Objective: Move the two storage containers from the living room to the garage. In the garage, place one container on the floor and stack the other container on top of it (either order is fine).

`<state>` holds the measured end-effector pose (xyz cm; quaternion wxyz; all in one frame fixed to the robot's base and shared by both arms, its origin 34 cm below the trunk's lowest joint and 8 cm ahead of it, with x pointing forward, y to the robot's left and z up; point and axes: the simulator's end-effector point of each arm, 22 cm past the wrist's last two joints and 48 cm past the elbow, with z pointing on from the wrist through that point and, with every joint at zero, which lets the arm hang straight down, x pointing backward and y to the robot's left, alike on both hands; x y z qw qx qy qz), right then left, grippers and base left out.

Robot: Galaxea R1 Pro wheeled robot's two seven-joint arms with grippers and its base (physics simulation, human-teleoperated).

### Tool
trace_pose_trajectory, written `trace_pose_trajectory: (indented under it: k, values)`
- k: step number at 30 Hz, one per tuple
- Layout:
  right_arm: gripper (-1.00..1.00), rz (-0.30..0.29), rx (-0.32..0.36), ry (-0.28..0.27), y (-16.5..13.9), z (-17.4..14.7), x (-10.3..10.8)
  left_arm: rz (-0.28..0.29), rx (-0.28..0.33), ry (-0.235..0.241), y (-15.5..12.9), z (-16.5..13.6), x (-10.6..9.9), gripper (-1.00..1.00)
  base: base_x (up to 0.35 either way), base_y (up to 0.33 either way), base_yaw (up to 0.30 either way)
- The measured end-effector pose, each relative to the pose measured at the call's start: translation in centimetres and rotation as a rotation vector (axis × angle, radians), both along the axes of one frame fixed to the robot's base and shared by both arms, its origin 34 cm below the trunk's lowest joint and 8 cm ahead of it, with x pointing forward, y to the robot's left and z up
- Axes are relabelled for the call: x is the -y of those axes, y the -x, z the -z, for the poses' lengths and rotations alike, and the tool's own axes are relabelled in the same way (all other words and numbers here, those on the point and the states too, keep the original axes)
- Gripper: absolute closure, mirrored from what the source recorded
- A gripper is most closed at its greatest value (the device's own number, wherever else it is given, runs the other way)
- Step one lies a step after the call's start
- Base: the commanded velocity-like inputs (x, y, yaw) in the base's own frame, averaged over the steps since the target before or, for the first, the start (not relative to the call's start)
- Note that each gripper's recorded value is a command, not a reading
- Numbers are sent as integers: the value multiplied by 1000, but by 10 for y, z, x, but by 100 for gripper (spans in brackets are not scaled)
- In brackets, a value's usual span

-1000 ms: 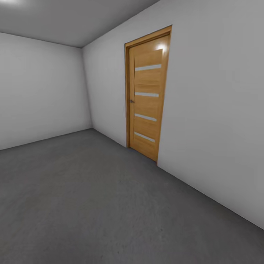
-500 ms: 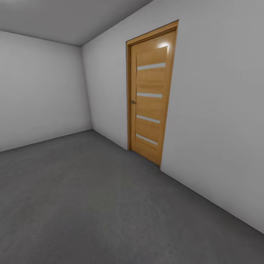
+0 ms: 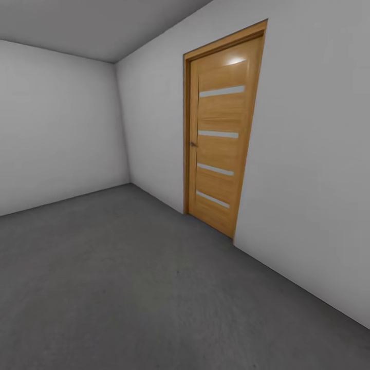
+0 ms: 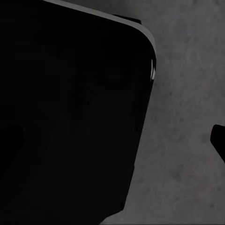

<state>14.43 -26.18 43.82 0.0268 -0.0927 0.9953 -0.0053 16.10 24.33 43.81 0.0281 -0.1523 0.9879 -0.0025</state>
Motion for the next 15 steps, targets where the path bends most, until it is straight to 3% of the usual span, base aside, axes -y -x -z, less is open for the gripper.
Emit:
trace_pose_trajectory:
  k: [7, 15]
  values:
    - [-100, 3, 1, -1, 0, 0, -1, -1, 0, 0, 0, 0, 0, -100, 311, 145, -24]
    - [-100, 7, 0, -1, 0, 0, -1, 1, 1, 1, 0, 0, 1, -100, 316, 113, -200]
